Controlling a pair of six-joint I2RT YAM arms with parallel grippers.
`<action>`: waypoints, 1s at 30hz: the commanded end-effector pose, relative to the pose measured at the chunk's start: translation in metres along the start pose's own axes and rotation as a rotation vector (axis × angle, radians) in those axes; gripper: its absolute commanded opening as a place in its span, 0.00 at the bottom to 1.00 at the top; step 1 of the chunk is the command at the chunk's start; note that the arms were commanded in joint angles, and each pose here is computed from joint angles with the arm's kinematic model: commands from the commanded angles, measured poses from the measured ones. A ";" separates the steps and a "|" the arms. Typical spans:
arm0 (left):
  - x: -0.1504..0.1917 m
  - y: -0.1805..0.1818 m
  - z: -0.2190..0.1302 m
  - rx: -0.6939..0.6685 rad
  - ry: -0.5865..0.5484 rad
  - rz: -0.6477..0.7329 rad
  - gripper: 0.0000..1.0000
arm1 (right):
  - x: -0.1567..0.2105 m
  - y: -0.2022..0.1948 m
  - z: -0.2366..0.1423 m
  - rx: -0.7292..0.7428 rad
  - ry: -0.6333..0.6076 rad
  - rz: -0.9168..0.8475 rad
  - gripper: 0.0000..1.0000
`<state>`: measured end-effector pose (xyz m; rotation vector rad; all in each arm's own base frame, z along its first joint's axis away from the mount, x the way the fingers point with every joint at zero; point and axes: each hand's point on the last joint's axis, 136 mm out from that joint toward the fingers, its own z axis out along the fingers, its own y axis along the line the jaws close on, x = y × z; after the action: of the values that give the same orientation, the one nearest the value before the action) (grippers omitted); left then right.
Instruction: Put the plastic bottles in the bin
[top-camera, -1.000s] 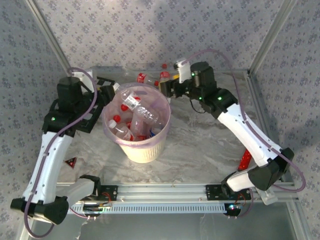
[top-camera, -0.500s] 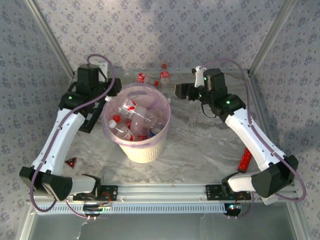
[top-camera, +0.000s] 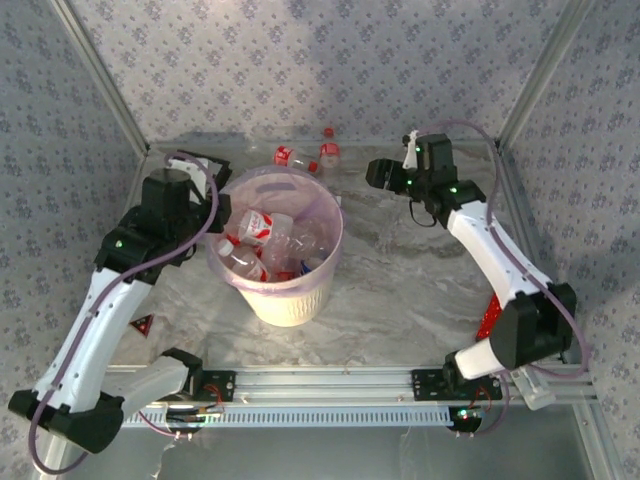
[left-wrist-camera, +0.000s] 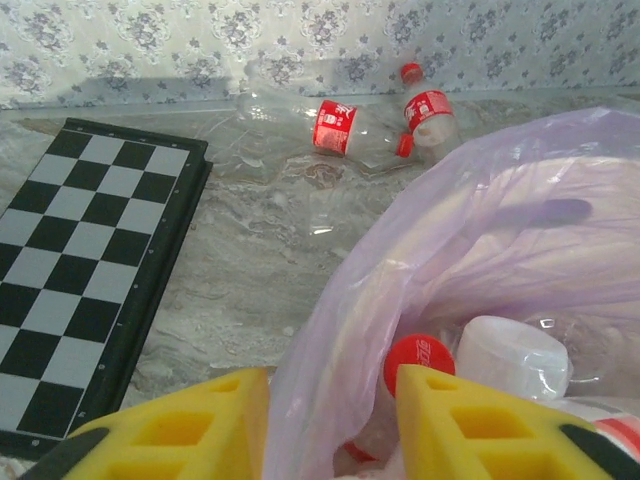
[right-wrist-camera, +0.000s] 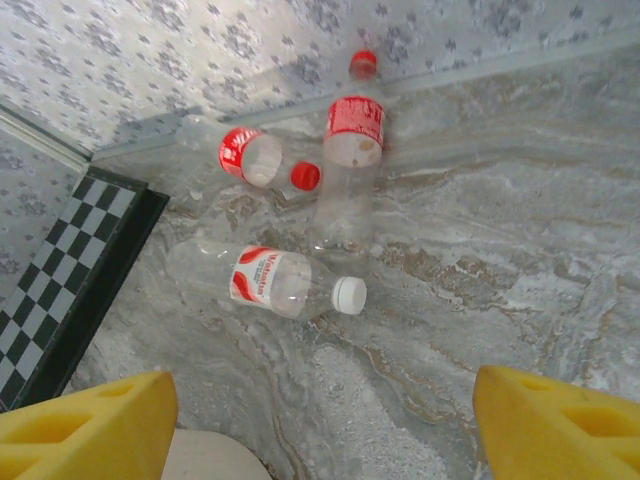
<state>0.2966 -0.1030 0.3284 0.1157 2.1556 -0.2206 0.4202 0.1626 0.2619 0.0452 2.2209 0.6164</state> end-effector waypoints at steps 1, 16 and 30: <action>0.030 -0.004 0.018 0.013 0.127 0.034 0.43 | 0.005 -0.003 0.026 -0.007 0.043 0.062 0.80; -0.012 -0.003 0.001 0.072 0.039 -0.075 0.67 | 0.062 0.003 0.151 -0.162 0.271 0.254 0.85; 0.016 -0.046 0.033 0.177 0.126 -0.103 0.52 | 0.035 -0.066 0.058 -0.101 0.214 0.306 0.90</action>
<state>0.3113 -0.1338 0.3145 0.1036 2.2368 -0.3979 0.4655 0.1674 0.1471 0.2872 2.4348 0.9440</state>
